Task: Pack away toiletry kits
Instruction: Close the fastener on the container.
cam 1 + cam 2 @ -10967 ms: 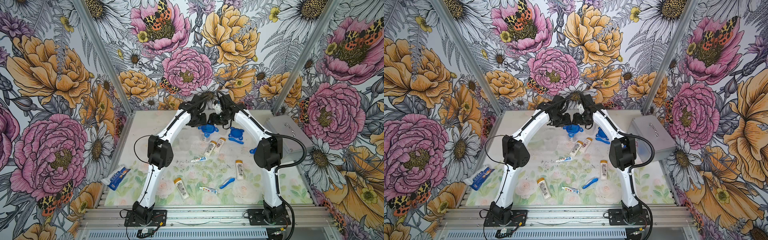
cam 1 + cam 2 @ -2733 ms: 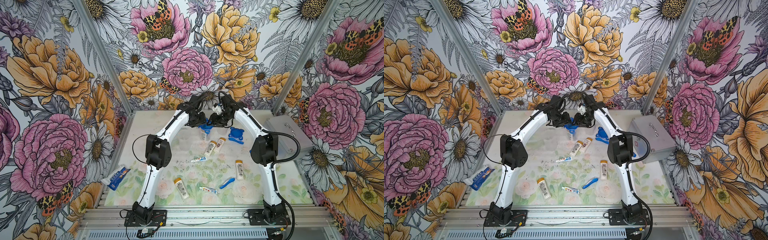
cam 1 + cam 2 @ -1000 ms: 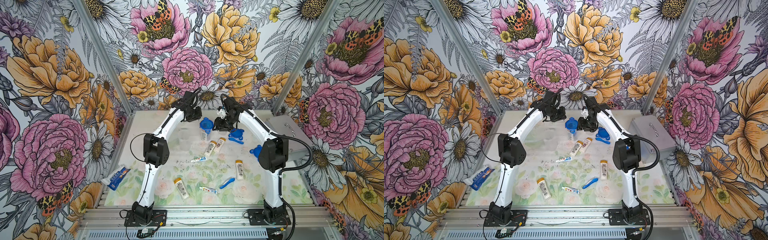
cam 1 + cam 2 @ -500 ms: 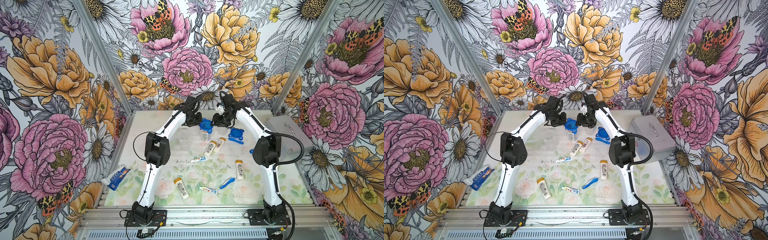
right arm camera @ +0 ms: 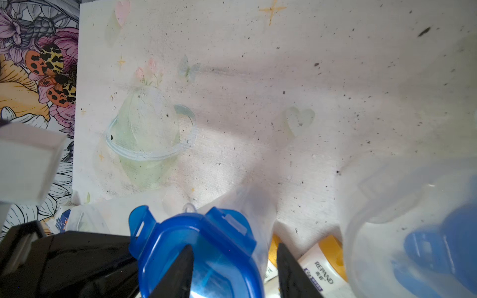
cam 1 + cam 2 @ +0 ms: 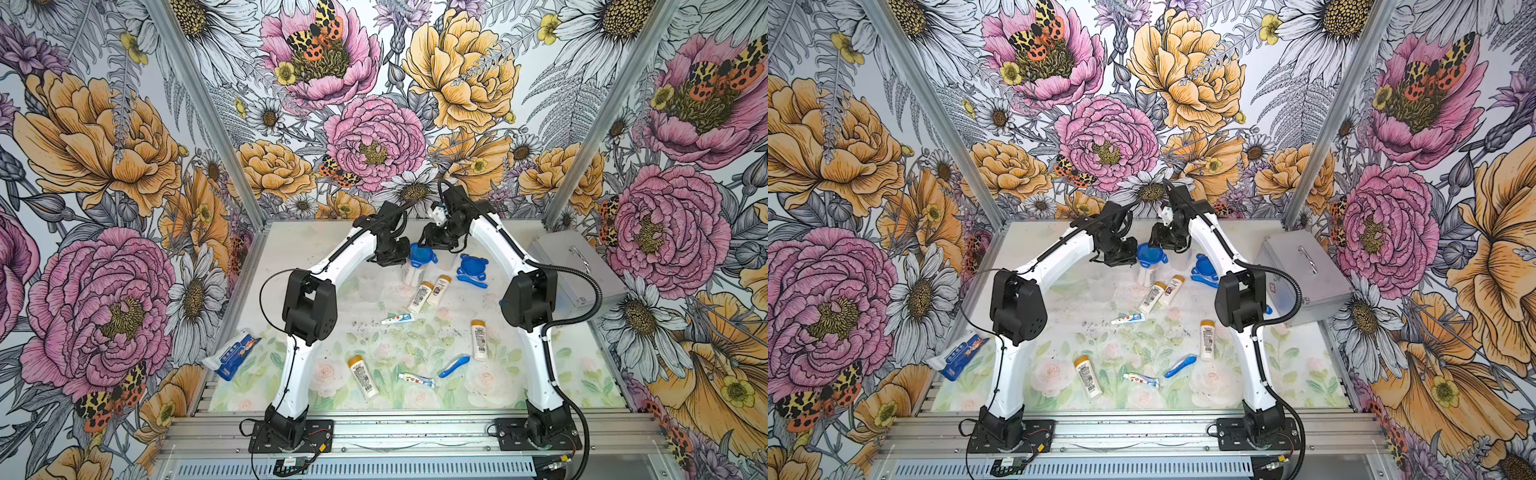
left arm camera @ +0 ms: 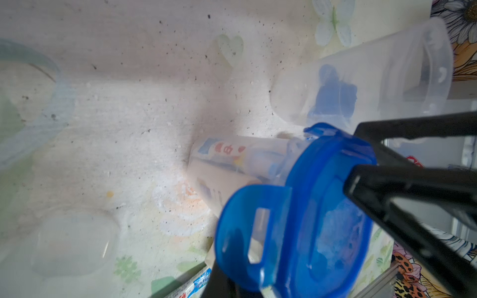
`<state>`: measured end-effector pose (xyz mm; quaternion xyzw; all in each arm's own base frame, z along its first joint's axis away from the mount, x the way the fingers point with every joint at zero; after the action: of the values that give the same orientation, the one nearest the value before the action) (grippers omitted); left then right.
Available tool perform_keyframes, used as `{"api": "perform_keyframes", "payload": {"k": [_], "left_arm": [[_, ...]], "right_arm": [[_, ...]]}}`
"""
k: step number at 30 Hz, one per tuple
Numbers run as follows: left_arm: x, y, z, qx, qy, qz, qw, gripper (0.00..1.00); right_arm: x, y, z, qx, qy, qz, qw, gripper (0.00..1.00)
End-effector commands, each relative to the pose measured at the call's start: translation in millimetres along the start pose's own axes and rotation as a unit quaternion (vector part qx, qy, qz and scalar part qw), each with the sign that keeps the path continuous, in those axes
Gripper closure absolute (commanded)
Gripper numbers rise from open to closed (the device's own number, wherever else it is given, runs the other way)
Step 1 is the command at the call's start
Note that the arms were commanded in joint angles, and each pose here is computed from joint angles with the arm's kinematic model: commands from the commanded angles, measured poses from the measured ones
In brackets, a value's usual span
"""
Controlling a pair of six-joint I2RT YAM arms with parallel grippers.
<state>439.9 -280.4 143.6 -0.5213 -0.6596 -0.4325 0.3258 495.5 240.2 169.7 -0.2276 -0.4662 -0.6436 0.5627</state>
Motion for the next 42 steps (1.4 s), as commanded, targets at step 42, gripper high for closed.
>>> {"api": "perform_keyframes", "payload": {"k": [42], "left_arm": [[21,40,-25,-0.058,-0.035,-0.028,0.997,0.57]], "right_arm": [[15,-54,27,-0.022,0.016,0.052,0.998,0.52]]}}
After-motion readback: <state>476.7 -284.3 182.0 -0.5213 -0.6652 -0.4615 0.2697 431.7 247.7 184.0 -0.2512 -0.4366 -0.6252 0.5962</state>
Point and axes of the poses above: each gripper's point midway between its finger pads, its own x axis back along the fingers, its own z axis along the line the jaws close on, y = z × x, the point moved 1 cm from there along x, back along the fingers
